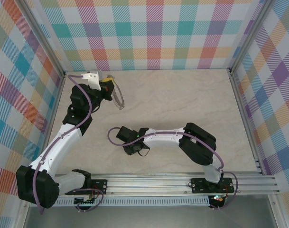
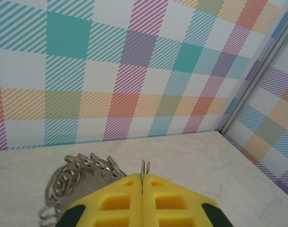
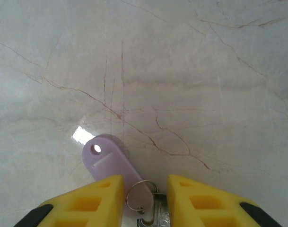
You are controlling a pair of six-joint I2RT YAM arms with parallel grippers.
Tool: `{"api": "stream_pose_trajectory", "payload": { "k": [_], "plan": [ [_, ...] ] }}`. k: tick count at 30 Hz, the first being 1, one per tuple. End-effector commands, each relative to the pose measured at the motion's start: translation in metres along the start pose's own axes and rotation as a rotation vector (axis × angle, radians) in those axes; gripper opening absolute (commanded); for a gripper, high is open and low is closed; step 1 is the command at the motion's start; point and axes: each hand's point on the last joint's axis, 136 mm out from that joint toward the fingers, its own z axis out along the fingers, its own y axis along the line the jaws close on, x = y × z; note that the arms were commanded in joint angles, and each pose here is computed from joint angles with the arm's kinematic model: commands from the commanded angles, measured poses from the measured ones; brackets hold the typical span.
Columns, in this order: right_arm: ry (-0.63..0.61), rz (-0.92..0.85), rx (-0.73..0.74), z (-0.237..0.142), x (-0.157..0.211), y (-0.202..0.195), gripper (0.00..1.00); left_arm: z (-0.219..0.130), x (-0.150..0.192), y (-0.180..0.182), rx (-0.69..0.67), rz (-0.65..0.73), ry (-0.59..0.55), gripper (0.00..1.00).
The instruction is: Put the keys on the keyring
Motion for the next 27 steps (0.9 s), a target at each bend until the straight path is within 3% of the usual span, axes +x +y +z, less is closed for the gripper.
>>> {"api": "stream_pose_trajectory", "payload": {
  "k": [1, 10, 19, 27],
  "plan": [
    [0.009, -0.028, 0.012, 0.003, -0.001, 0.003, 0.29, -0.009, -0.020, -0.004, 0.020, 0.005, -0.063, 0.00],
    [0.010, -0.029, 0.021, 0.001, 0.002, -0.001, 0.21, -0.009, -0.020, -0.005, 0.031, 0.002, -0.062, 0.00],
    [-0.015, -0.027, 0.028, -0.013, 0.000, -0.005, 0.00, -0.008, -0.020, -0.007, 0.044, -0.008, -0.062, 0.00],
    [-0.167, -0.008, 0.035, -0.076, -0.020, -0.033, 0.00, -0.013, -0.026, -0.018, 0.089, -0.020, -0.062, 0.00]
  ]
}}
